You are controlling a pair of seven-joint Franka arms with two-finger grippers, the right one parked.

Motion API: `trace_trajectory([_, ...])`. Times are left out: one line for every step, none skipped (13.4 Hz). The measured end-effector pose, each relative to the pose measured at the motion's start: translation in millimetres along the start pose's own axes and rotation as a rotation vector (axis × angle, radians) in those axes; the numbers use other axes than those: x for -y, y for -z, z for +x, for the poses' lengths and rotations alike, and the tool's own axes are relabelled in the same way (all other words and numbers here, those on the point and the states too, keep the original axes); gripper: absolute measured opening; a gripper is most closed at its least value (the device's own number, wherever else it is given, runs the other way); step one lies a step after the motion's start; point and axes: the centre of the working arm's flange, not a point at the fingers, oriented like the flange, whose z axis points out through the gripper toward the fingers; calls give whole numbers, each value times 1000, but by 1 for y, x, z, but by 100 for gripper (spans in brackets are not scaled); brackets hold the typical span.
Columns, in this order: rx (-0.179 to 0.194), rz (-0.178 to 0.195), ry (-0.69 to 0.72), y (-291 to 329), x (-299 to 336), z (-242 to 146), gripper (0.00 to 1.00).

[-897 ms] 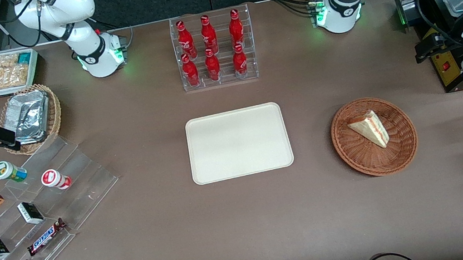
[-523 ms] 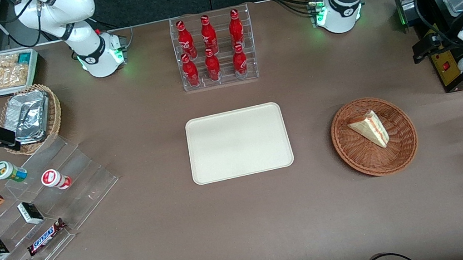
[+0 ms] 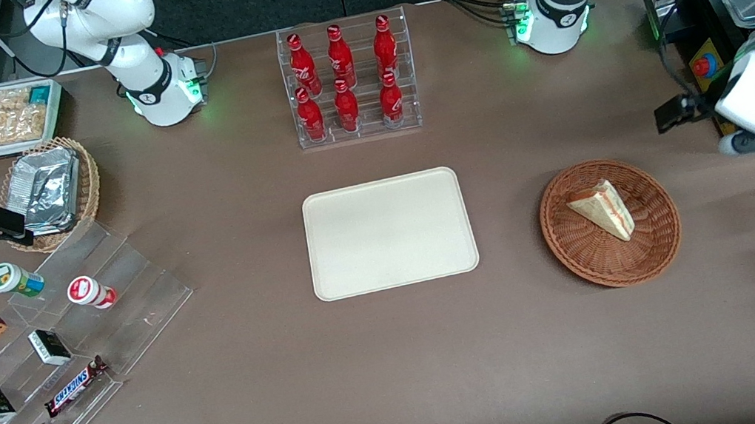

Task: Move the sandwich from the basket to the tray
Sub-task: 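Move the left gripper over the wrapped sandwich in the wicker basket, then lower the open left gripper around the sandwich and close it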

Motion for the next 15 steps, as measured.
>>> trace_trajectory([-11, -1, 49, -16, 0, 3, 100])
trace_trajectory([-20, -3, 104, -29, -1, 5, 100])
trace_trajectory([-33, -6, 161, -42, -3, 7, 100])
trace_trajectory([-53, -11, 219, -54, -7, 9, 100])
trace_trajectory([-77, -18, 271, -67, -13, 10, 100])
trace_trajectory([-100, -26, 311, -81, -19, 11, 100])
trace_trajectory([-117, -34, 340, -94, -24, 11, 100])
trace_trajectory([-129, -41, 369, -107, -27, 11, 100])
trace_trajectory([-136, -47, 400, -119, -32, 12, 100])
trace_trajectory([-142, -53, 428, -130, -39, 14, 100])
trace_trajectory([-146, -58, 444, -142, -47, 17, 100])
trace_trajectory([-149, -63, 449, -151, -55, 20, 100])
trace_trajectory([-151, -67, 451, -162, -62, 21, 100])
trace_trajectory([-149, -68, 453, -170, -64, 21, 100])
trace_trajectory([-142, -65, 455, -178, -64, 19, 100])
